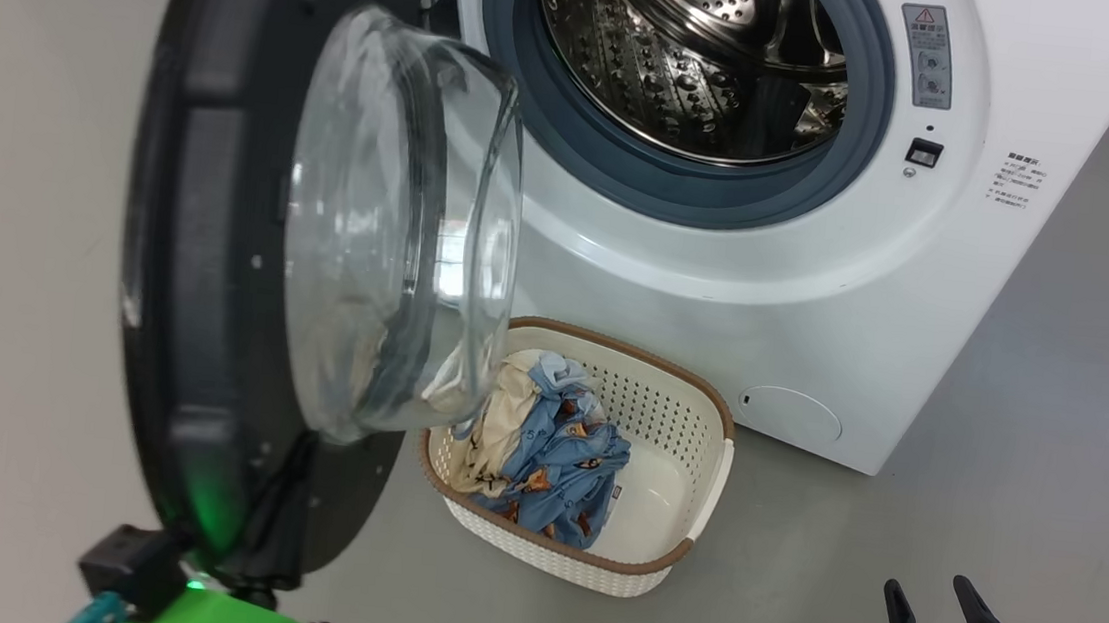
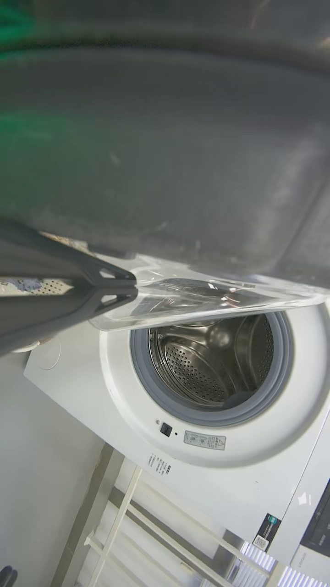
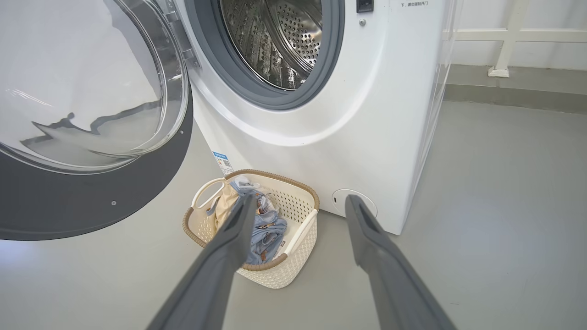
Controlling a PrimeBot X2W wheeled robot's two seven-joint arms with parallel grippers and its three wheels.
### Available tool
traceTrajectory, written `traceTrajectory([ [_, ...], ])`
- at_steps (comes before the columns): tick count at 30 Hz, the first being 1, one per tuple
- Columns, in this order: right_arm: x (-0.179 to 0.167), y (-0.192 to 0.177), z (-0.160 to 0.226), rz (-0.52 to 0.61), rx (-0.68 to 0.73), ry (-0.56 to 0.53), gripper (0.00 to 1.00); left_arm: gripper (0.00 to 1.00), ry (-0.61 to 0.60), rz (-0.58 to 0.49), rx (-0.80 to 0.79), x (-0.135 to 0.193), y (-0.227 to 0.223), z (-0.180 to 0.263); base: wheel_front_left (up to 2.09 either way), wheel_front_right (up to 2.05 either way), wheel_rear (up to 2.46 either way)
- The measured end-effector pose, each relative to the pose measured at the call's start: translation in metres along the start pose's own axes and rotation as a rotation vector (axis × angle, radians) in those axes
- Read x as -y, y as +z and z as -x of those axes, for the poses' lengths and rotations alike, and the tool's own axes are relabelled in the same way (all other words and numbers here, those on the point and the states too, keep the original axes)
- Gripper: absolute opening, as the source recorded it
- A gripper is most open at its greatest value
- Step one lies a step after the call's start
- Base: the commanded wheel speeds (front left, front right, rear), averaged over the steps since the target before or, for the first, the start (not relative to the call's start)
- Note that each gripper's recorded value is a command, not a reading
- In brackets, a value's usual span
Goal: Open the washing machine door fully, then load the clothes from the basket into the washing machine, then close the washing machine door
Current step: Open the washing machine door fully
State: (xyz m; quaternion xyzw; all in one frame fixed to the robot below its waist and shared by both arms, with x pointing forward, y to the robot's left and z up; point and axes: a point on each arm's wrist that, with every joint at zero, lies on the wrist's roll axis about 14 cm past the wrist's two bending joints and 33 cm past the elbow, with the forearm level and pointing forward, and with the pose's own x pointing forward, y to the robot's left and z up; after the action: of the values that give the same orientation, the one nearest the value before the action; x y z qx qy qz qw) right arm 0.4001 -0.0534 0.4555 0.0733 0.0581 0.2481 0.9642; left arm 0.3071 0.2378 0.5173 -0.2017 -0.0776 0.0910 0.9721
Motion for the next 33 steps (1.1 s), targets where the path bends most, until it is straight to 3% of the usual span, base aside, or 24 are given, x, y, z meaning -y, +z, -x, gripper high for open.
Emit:
traceTrajectory([
  [10,-0.004,-0.001,-0.003,-0.002,-0.001,0.013,1.0,0.0,0.171,-0.056,0.016,-0.059,0.01,0.008,0.0,0.0,0.0],
  [33,0.0,-0.004,-0.016,-0.015,-0.003,0.017,1.0,0.0,0.367,-0.146,0.042,-0.134,0.044,-0.019,0.0,0.0,0.0],
])
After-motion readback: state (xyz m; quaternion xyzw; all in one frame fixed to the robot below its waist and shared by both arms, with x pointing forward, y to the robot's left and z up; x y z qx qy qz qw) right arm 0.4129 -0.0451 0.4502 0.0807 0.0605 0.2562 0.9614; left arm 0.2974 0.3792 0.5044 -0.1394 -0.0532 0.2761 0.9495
